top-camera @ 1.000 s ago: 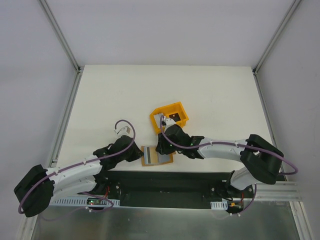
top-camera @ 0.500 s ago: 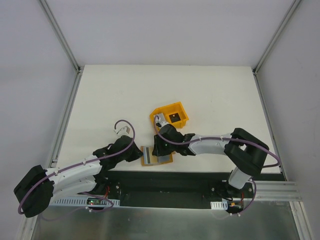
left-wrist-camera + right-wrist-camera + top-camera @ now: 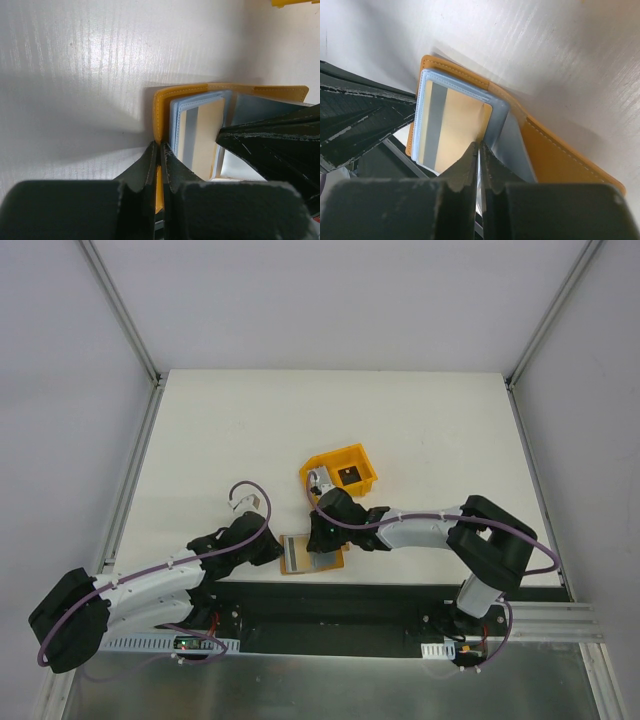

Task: Put the credit cards into the card holder
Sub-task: Insert the credit card into the card holder.

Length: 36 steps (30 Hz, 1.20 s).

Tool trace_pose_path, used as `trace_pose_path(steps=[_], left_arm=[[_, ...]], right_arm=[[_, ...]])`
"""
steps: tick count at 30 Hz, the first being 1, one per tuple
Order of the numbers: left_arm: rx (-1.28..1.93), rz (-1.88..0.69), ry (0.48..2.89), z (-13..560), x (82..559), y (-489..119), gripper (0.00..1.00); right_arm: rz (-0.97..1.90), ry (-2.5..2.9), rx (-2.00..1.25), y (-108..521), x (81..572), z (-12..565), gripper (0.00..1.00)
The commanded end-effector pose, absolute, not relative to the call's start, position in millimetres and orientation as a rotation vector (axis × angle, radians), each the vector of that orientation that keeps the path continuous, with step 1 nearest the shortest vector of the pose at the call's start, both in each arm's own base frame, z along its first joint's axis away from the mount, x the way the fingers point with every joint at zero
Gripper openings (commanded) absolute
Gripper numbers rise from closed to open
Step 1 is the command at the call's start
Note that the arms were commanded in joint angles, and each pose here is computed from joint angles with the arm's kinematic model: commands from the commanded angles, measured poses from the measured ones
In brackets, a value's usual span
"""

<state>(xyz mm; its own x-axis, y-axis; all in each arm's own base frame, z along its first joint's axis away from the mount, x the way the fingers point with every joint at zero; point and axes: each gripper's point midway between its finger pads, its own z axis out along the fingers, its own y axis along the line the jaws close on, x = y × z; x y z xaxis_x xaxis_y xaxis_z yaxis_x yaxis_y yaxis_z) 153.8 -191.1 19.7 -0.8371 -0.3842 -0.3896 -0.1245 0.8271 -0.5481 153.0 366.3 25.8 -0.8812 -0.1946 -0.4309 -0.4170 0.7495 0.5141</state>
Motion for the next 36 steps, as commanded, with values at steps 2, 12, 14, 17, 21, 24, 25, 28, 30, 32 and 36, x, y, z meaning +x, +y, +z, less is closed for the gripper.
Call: trace_pose_path(steps=[2, 12, 14, 17, 21, 24, 25, 28, 30, 32, 36], left_arm=[[-0.367, -0.763, 2.486, 30, 158, -201, 0.00], [-0.400, -0.830, 2.428, 42, 159, -201, 0.00], [-0.396, -0.857, 2.410, 49, 160, -204, 0.00], [-0.394, -0.877, 2.400, 54, 160, -206, 0.00], [-0.384, -0.892, 2.399, 57, 160, -209, 0.00], [-0.383, -0.893, 2.403, 57, 160, -209, 0.00], [-0.382, -0.896, 2.402, 57, 160, -209, 0.00], [-0.381, -0.901, 2.397, 59, 160, -210, 0.00], [-0.382, -0.908, 2.394, 60, 160, -210, 0.00], [-0.382, -0.906, 2.395, 60, 160, -210, 0.00], [-0.380, -0.910, 2.393, 61, 160, -210, 0.00]], right_arm=[[0.959, 2.547, -0.487, 379, 152, 52, 0.11], [0.851, 2.487, -0.477, 355, 165, 77, 0.36], [0.829, 2.498, -0.502, 354, 160, 78, 0.41], [0.821, 2.511, -0.513, 359, 156, 78, 0.45], [0.805, 2.532, -0.539, 368, 150, 72, 0.48], [0.790, 2.545, -0.561, 374, 146, 69, 0.50], [0.781, 2.548, -0.568, 375, 146, 67, 0.51], [0.747, 2.571, -0.581, 378, 144, 63, 0.54], [0.731, 2.578, -0.597, 380, 143, 60, 0.54], [0.724, 2.583, -0.609, 383, 143, 58, 0.55], [0.662, 2.587, -0.612, 383, 146, 53, 0.56]])
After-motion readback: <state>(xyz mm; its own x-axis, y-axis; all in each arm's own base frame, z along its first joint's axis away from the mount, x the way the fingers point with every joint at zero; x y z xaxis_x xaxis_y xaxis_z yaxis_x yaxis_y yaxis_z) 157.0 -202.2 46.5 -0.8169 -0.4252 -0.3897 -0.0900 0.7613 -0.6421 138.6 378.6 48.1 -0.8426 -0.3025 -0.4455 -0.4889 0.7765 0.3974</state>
